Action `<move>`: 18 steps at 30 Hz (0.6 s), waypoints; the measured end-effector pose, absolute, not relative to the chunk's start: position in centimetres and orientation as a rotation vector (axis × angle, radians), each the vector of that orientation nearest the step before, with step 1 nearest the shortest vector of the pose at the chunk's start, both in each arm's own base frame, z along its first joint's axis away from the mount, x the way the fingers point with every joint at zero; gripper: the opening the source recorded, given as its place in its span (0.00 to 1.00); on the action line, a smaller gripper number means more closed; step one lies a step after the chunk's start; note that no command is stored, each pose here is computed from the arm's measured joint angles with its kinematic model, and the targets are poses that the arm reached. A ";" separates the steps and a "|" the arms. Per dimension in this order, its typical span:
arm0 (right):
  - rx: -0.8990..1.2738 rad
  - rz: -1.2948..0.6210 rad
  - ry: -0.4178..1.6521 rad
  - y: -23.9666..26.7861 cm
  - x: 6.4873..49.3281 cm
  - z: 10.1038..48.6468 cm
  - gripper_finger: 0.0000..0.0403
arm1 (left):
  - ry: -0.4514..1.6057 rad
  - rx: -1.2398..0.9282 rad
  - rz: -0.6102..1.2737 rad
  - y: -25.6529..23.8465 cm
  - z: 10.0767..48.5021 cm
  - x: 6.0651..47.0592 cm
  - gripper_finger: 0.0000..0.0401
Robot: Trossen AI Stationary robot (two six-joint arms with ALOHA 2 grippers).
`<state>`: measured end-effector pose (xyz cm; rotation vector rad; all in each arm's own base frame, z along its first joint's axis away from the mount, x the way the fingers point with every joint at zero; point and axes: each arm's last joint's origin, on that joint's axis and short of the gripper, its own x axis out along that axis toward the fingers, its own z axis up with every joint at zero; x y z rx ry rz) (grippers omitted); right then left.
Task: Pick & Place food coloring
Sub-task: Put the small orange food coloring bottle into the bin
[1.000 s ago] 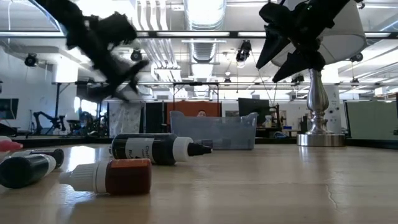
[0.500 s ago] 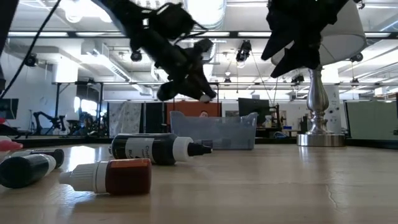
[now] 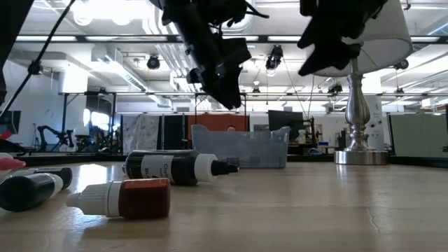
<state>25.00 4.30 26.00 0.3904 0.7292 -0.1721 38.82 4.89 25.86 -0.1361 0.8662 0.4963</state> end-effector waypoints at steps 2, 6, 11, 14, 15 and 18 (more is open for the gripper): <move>0.369 -0.123 0.709 5.0 25.6 26.1 0.81 | 0.850 -0.124 0.488 4.0 26.9 38.3 0.38; 0.213 0.033 0.691 7.7 27.6 24.9 0.81 | 0.794 -0.051 0.398 0.2 29.8 35.7 0.38; 0.078 0.152 0.676 11.8 31.1 23.8 0.81 | 0.725 -0.079 0.324 -4.8 31.0 31.1 0.38; 0.093 0.155 0.723 13.6 33.4 23.5 0.81 | 0.672 -0.150 0.290 -7.0 31.3 28.0 0.38; 0.103 0.154 0.728 14.2 34.2 23.4 0.81 | 0.670 -0.158 0.288 -7.5 31.0 27.1 0.38; 0.095 0.167 0.737 16.1 36.7 22.9 0.81 | 0.638 -0.179 0.311 -8.6 30.3 24.3 0.38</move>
